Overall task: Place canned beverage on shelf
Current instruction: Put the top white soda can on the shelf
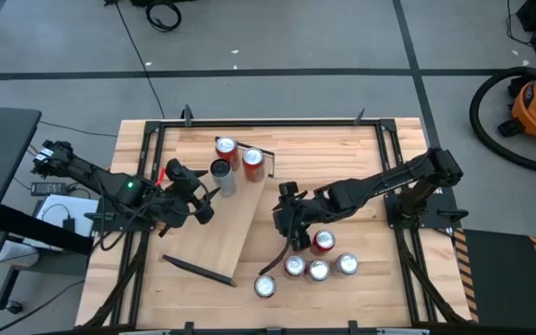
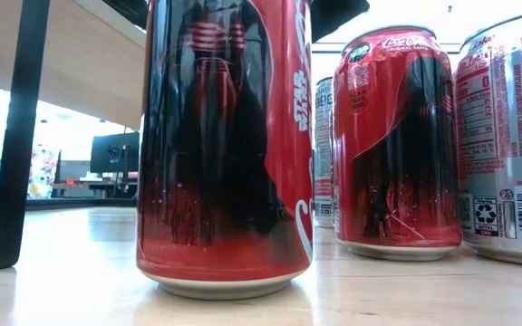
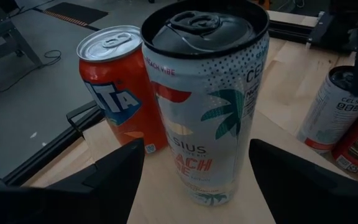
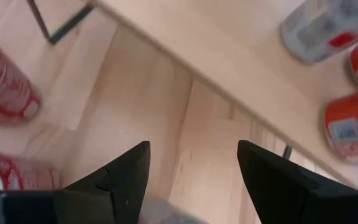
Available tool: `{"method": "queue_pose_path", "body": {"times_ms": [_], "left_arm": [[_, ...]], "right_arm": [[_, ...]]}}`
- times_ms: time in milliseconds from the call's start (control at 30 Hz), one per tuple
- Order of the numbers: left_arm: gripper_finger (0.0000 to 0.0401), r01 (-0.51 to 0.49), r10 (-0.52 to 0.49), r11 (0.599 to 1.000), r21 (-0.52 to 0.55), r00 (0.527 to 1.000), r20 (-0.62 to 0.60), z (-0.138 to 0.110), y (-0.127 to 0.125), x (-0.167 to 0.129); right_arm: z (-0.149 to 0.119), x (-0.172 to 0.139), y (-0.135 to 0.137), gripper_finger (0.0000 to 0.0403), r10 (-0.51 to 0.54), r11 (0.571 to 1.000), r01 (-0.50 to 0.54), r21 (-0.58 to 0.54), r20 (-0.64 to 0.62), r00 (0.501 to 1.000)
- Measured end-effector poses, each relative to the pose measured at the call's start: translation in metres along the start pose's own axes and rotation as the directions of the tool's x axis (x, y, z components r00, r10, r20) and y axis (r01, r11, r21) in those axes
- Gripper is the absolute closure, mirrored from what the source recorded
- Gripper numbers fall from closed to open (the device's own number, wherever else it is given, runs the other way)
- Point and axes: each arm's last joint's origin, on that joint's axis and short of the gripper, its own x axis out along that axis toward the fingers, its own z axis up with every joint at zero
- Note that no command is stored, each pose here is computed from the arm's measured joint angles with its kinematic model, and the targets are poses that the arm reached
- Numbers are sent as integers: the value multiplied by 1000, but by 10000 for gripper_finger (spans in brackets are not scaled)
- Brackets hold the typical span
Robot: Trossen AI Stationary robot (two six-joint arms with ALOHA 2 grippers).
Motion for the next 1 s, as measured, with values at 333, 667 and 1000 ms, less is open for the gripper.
{"method": "queue_pose_path", "body": {"times_ms": [333, 667, 1000], "left_arm": [[99, 0, 0, 1000, 0, 1000, -1, 0, 0, 0], [99, 71, -70, 997, 12, 995, -69, -3, -1, -1], [99, 178, -173, 984, 24, 973, -156, -17, -9, -16]], "right_arm": [[-10, -13, -5, 102, -31, 995, 39, 97, -81, 996], [-21, -38, -12, 80, -78, 974, 107, 198, -150, 986], [-24, -42, -6, 80, -113, 976, 144, 163, -184, 976]]}}
